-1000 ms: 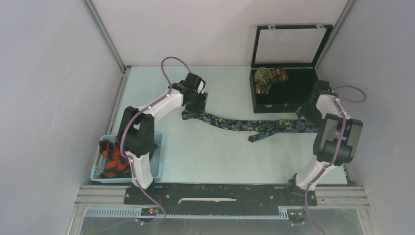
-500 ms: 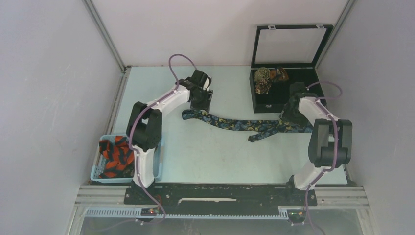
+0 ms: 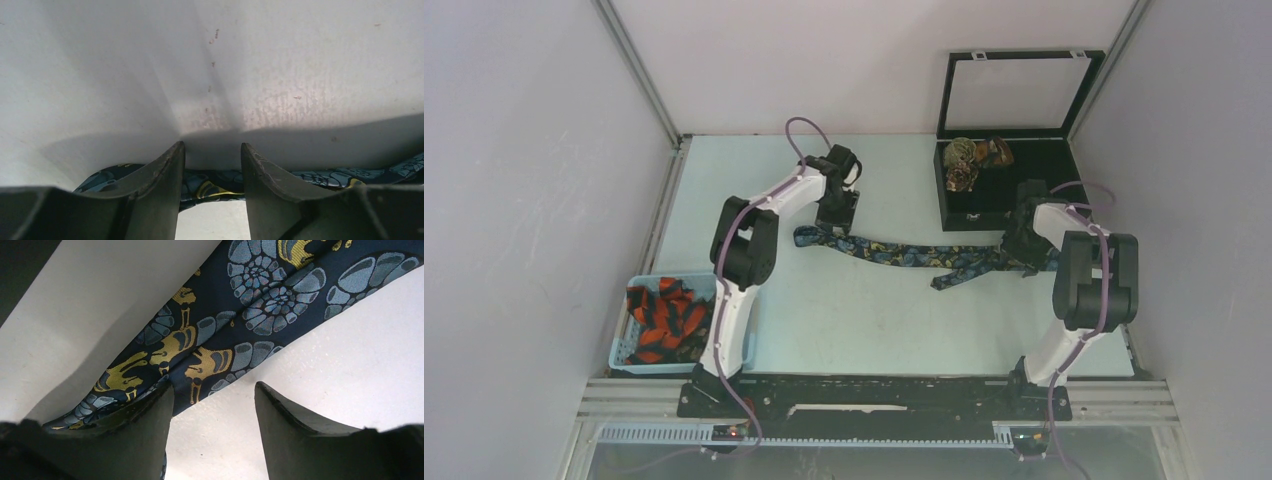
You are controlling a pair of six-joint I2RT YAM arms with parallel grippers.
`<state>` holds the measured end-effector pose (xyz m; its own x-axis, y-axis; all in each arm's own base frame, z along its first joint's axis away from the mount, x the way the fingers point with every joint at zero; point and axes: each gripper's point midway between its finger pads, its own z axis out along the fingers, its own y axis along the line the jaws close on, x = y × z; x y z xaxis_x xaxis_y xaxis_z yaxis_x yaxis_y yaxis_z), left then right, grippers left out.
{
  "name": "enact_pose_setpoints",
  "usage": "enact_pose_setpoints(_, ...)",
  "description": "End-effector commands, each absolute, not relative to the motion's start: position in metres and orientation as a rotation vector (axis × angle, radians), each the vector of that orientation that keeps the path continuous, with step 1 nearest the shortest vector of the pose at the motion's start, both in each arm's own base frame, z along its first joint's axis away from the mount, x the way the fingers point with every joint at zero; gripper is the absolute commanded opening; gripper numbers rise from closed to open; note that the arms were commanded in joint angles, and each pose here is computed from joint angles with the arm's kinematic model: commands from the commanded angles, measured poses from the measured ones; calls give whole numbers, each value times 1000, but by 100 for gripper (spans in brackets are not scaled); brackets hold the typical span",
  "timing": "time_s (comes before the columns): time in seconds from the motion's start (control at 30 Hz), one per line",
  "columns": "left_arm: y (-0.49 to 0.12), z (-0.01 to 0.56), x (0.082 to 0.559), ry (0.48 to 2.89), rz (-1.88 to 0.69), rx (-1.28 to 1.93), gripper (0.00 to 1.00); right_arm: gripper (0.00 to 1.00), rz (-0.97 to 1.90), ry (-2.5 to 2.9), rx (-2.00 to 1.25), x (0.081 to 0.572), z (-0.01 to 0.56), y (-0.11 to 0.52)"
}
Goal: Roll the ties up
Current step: Flatten out the tie at the center of the board.
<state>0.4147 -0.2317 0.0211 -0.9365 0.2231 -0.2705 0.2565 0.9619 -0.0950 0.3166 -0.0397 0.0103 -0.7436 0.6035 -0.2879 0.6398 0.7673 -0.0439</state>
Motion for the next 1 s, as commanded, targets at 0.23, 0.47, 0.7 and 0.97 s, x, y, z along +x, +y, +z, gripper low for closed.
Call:
enact_pose_setpoints(0.23, -196, 14, 379, 2986, -174, 276, 42, 62, -236, 2736, 1052, 298, -4, -43)
enact_pose_setpoints(0.47, -184, 29, 335, 2968, -232, 208, 41, 62, -247, 2680, 1072, 282, 21, -44)
enact_pose_setpoints(0.7, -165, 83, 343, 2825, -95, 187, 50, 69, -201, 2585, 894, 288, 73, -29)
enact_pose_setpoints(0.97, -229, 130, 317, 2650, -259, 537, 51, 70, -139, 2608, 638, 275, 96, 17)
